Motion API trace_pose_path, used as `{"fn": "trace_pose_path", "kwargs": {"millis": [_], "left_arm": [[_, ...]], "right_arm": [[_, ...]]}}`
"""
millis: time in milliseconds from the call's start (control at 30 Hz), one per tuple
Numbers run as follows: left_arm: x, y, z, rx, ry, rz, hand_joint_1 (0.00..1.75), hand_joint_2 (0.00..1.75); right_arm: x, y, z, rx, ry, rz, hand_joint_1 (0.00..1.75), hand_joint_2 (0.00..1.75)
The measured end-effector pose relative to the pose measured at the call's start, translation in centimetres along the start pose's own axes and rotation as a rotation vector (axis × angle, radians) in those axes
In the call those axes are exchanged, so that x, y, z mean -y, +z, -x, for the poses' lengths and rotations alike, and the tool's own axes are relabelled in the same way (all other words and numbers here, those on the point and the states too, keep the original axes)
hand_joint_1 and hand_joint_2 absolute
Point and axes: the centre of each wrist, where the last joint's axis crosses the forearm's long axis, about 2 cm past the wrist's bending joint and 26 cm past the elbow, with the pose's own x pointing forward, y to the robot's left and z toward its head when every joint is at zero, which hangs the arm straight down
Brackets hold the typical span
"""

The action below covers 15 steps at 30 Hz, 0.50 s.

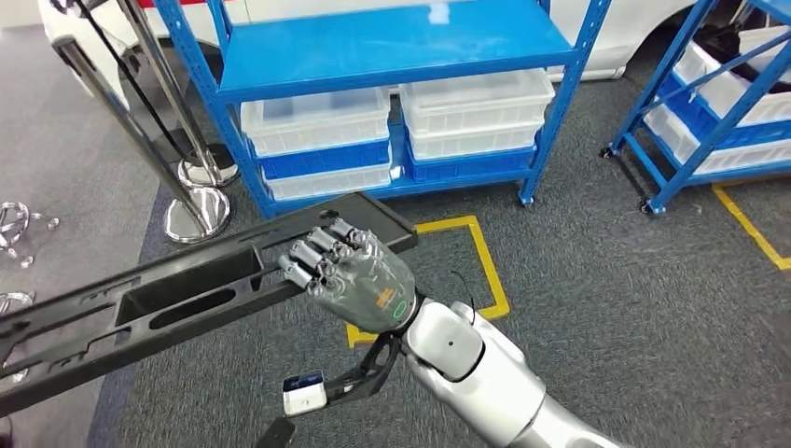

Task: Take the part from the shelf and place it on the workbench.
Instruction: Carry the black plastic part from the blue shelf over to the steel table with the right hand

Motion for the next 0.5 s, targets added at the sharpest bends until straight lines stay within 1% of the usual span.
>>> {"fn": "trace_pose_path", "kwargs": {"millis": [267,500], "left_arm": [[0.76,-0.15,-0.63,0.005,0.012,0.007,0.00,0.00],[0.89,-0.06,-0.48,0.002,0.014,0.008,0.00,0.00]], "right_arm": [[-0.11,0.33,0.66,0.001,0.008,-0.015,1.75,1.75],[-0.11,0.17,0.81,0.002,0.013,-0.013,1.75,1.75]]}}
